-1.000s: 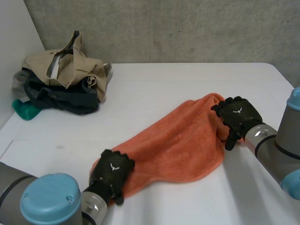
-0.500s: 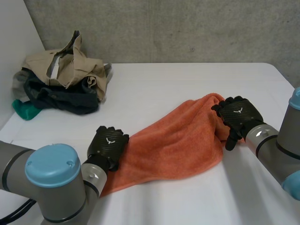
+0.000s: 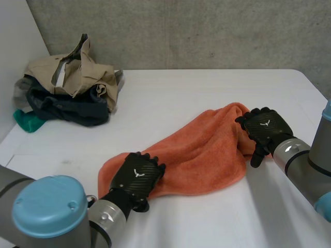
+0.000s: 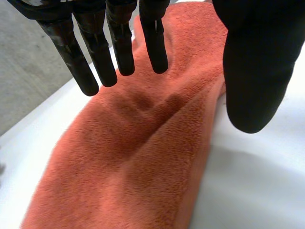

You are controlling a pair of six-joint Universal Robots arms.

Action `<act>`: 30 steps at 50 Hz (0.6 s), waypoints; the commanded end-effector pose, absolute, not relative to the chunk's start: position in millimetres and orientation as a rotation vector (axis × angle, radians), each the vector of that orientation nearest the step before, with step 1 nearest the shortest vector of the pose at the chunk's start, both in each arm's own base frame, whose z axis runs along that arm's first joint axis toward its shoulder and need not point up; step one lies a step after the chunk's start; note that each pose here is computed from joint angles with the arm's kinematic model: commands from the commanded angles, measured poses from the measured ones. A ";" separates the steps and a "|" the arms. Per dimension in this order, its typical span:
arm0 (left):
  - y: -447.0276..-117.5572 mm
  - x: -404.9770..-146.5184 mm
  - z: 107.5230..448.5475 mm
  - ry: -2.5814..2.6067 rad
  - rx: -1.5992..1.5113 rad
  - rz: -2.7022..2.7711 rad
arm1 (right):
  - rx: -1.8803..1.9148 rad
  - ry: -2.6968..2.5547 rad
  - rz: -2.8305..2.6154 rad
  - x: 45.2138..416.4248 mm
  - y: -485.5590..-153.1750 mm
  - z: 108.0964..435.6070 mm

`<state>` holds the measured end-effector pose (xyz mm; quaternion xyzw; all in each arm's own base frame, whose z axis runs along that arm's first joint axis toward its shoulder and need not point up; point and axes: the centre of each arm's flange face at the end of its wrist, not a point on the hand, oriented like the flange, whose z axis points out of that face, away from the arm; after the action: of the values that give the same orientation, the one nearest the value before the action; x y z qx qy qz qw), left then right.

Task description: Fold the laundry.

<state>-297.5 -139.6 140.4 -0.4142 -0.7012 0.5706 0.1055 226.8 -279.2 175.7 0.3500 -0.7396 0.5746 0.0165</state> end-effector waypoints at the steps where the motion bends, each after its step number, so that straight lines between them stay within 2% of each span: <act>1: -148.6 -311.7 118.0 -2.076 -1.251 1.645 | 1.090 -2.305 1.780 226.5 -278.0 174.2; 6: -158.3 -319.7 109.3 -2.082 -1.255 1.643 | 1.093 -2.302 1.779 226.5 -277.9 173.9; 20: -181.8 -329.6 121.2 -2.050 -1.189 1.731 | 1.096 -2.301 1.777 226.2 -278.0 173.1; 30: -195.1 -332.2 109.5 -2.076 -1.192 1.731 | 1.094 -2.309 1.751 224.5 -275.6 174.0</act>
<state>-332.1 -186.4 113.5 -0.4053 -0.6969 0.5830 0.1002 225.7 -277.1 173.0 0.3535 -0.7420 0.5694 0.0184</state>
